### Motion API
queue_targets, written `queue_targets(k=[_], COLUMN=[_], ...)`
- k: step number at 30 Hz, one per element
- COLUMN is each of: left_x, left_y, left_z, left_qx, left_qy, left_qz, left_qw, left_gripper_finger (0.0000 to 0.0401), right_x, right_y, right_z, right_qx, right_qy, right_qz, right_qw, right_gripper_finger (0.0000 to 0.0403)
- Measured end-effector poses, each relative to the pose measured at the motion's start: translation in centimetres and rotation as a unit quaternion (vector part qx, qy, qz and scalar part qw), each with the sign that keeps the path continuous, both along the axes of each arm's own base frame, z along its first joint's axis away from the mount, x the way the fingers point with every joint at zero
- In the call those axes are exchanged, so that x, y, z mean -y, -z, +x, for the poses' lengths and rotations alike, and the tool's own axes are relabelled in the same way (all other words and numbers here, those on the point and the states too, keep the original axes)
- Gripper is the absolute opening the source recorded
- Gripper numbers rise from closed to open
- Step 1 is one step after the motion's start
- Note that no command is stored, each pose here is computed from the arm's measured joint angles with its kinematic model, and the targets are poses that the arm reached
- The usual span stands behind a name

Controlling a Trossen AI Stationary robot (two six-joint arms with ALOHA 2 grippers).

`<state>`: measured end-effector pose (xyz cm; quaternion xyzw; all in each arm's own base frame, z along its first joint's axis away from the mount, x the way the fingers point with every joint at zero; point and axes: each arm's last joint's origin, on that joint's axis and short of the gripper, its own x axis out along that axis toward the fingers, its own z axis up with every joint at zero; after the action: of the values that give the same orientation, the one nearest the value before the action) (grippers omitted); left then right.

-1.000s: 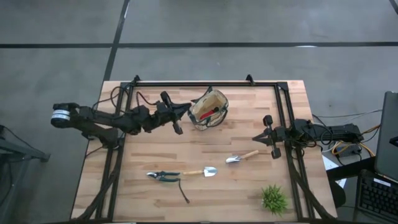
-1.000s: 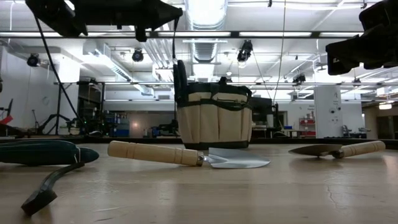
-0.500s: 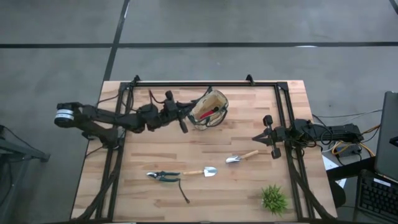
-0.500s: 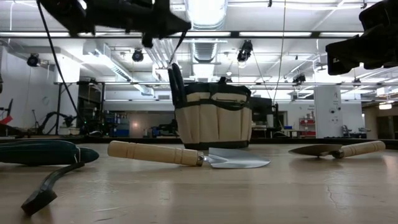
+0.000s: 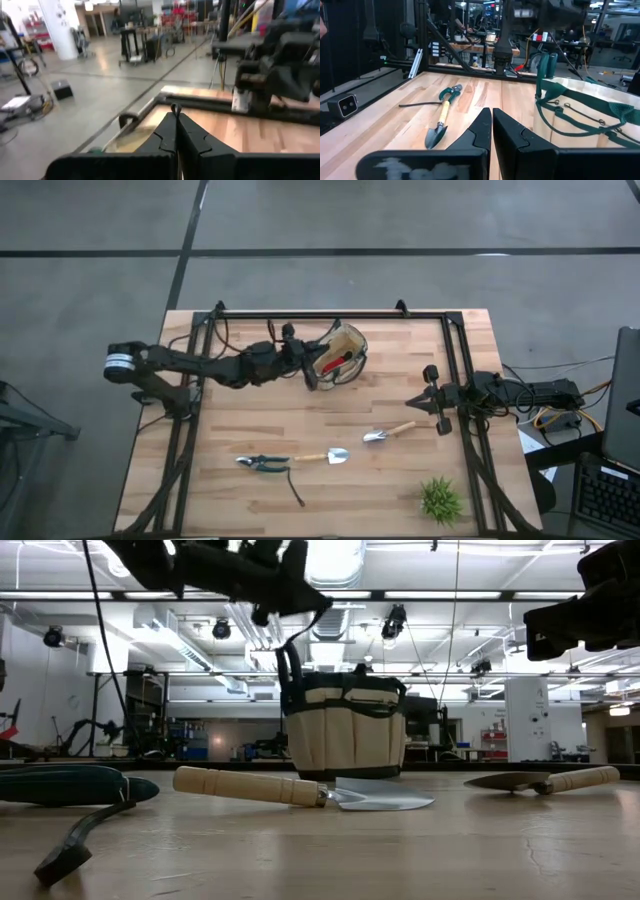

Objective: Pick & Place Garden tools in Gardening bag
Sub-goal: Put the top right shear scissors into the gardening bag

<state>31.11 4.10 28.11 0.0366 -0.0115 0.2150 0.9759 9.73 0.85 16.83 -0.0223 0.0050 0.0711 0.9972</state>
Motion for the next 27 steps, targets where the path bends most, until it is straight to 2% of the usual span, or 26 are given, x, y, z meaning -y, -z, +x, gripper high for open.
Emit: queue_targets(k=[3, 8, 16, 22, 27], left_x=[-0.3, -1.2, -1.4, -1.4, -1.3], left_y=[-1.5, -2.6, 1.5, 1.2, -0.2], left_z=[0.1, 0.2, 1.2, 1.5, 1.0], left_qx=[0.03, 0.02, -0.055, -0.045, -0.038], left_qy=[-0.005, -0.01, -0.004, 0.017, 0.021], left_qz=[0.015, 0.004, -0.042, -0.055, -0.05], left_qw=[0.999, 1.0, 0.998, 0.997, 0.998], left_gripper_finger=[0.0003, 0.0003, 0.0003, 0.0004, 0.0029], right_x=[0.0, 0.0, 0.0, 0.0, 0.0], right_y=[0.0, 0.0, 0.0, 0.0, 0.0], right_z=[0.0, 0.0, 0.0, 0.0, 0.0], right_qx=[0.0, 0.0, 0.0, 0.0, 0.0], right_qy=[0.0, 0.0, 0.0, 0.0, 0.0], right_qz=[0.0, 0.0, 0.0, 0.0, 0.0], right_qw=[1.0, 1.0, 1.0, 1.0, 1.0], right_gripper_finger=[0.0008, 0.0008, 0.0008, 0.0008, 0.0008])
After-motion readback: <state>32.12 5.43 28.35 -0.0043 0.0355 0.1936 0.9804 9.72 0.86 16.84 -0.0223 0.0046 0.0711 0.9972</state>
